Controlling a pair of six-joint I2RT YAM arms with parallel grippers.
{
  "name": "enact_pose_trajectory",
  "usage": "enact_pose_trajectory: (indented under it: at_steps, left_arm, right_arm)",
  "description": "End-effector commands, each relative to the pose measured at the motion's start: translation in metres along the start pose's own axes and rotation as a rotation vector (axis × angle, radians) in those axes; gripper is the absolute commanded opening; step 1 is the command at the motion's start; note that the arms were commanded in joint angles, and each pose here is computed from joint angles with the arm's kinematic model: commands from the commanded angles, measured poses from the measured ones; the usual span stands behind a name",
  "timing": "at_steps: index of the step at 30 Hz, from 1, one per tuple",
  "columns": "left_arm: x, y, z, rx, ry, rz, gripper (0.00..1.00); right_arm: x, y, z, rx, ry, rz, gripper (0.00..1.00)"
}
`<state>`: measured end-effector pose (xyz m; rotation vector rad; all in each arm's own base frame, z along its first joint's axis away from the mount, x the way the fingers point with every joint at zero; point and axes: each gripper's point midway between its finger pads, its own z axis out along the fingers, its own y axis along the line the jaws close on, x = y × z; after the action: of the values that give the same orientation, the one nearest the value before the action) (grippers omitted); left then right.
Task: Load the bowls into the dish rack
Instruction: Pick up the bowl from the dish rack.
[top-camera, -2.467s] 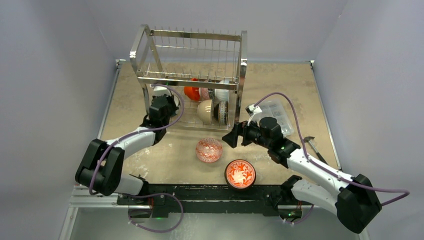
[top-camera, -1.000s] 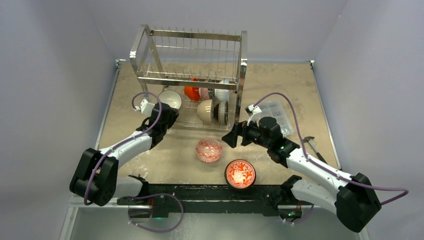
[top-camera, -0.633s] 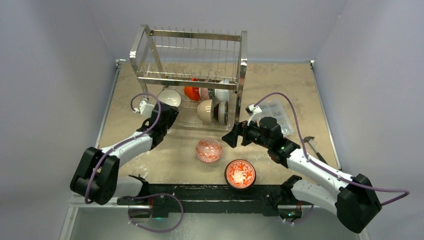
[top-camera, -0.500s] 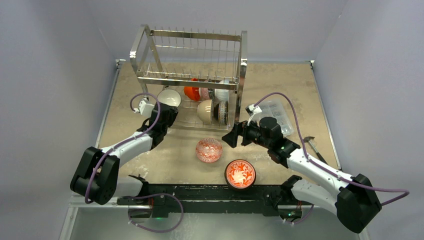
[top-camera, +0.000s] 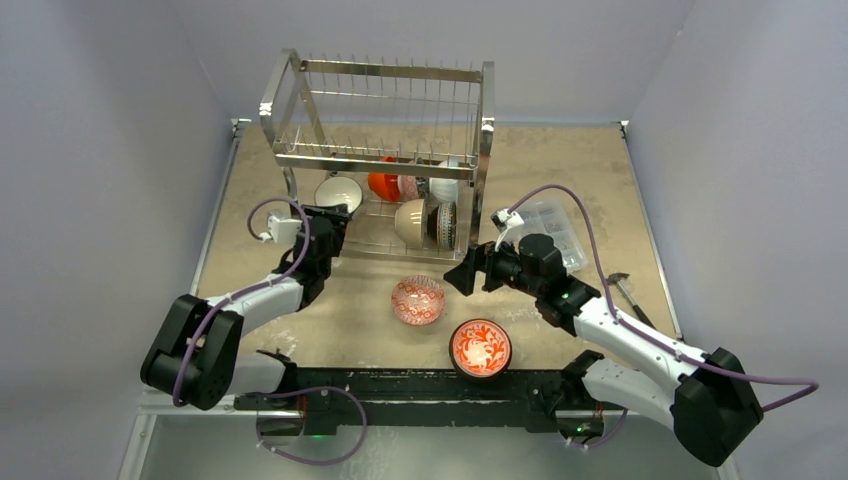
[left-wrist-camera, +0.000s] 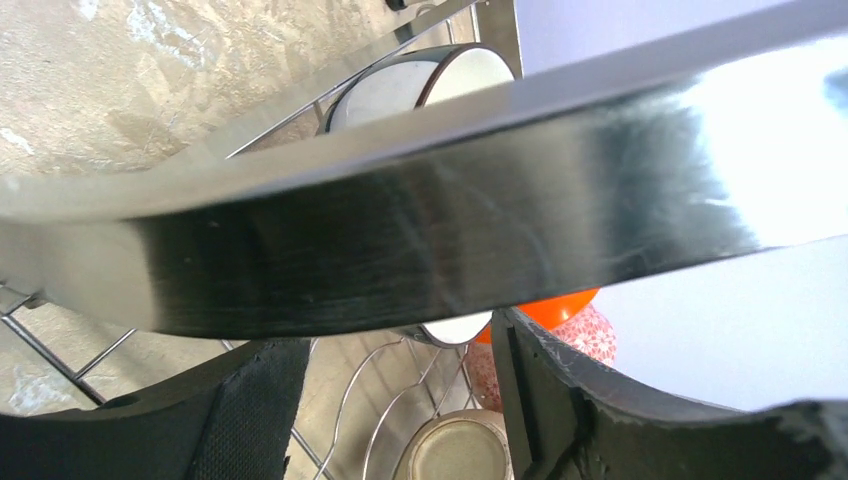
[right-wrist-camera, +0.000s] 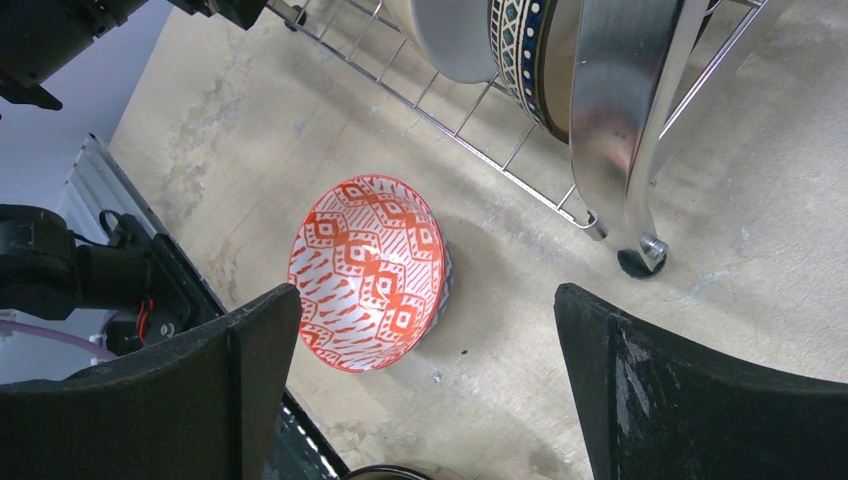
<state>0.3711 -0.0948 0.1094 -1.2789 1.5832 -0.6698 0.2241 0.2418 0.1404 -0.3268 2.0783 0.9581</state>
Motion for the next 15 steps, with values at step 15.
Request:
enact_pose_trajectory:
  at_steps: [15]
  left_arm:
    - [0.003,0.032,0.014,-0.093,0.009,-0.003,0.34]
  right_arm:
    - [-0.01,0.008,-0.004,-0.026,-0.031,-0.012,0.98]
